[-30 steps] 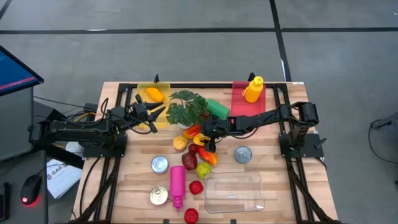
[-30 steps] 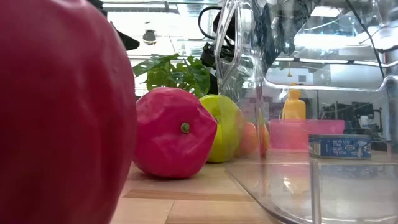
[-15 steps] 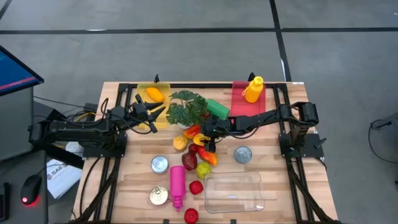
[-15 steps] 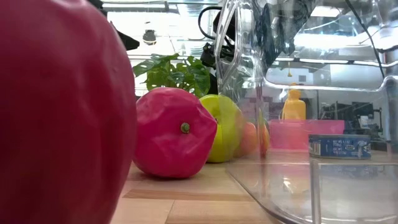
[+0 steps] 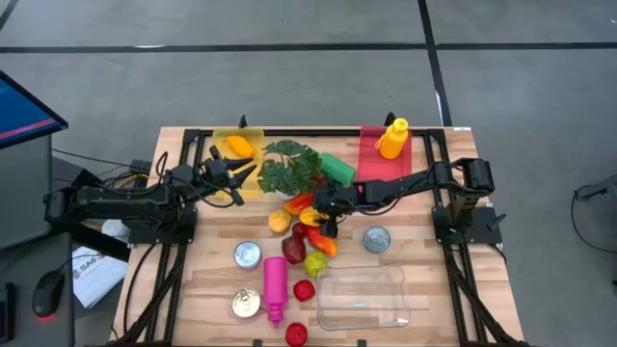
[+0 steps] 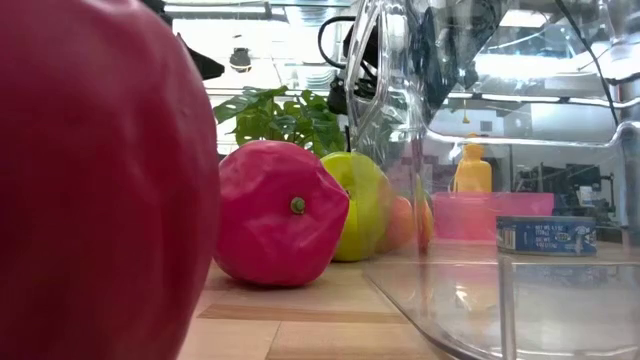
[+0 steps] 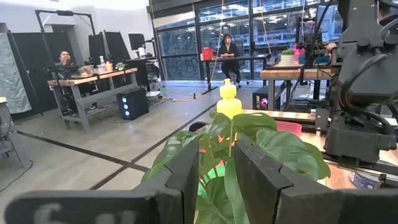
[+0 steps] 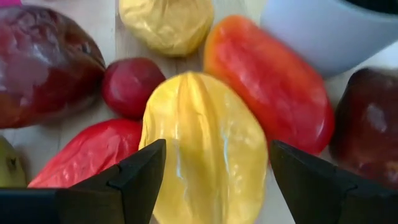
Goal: Pick & Place Food Item
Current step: Put the yellow starfruit into the yellow bin
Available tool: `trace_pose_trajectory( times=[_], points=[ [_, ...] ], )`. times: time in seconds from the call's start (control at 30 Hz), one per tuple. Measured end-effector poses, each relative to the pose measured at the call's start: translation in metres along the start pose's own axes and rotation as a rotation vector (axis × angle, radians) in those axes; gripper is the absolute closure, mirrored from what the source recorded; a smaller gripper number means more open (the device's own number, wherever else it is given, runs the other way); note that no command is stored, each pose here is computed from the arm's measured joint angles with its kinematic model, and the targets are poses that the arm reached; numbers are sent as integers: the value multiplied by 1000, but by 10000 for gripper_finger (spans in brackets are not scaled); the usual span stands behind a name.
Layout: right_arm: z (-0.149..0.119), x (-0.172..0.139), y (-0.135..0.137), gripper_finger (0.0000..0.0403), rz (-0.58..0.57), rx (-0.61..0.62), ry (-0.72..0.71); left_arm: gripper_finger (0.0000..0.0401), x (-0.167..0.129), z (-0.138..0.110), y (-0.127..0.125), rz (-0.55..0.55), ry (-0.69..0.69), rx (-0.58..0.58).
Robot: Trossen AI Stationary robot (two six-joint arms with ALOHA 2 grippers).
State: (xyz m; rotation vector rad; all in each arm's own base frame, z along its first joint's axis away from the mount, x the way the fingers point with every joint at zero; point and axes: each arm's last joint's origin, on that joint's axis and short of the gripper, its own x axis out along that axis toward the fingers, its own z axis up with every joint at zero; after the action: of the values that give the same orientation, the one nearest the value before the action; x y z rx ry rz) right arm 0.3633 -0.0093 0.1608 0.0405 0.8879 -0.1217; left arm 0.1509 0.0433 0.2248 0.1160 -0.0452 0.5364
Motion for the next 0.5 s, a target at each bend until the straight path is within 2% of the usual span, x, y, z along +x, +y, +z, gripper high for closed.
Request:
trace_pose_trajectory(
  times=[0.33, 0.5],
  points=[
    [-2, -1, 3, 124, 5, 3, 17, 311, 0, 0, 0, 0, 0, 0],
    [-2, -1, 7, 154, 9, -5, 19, 311, 0, 0, 0, 0, 1, 0]
  ],
)
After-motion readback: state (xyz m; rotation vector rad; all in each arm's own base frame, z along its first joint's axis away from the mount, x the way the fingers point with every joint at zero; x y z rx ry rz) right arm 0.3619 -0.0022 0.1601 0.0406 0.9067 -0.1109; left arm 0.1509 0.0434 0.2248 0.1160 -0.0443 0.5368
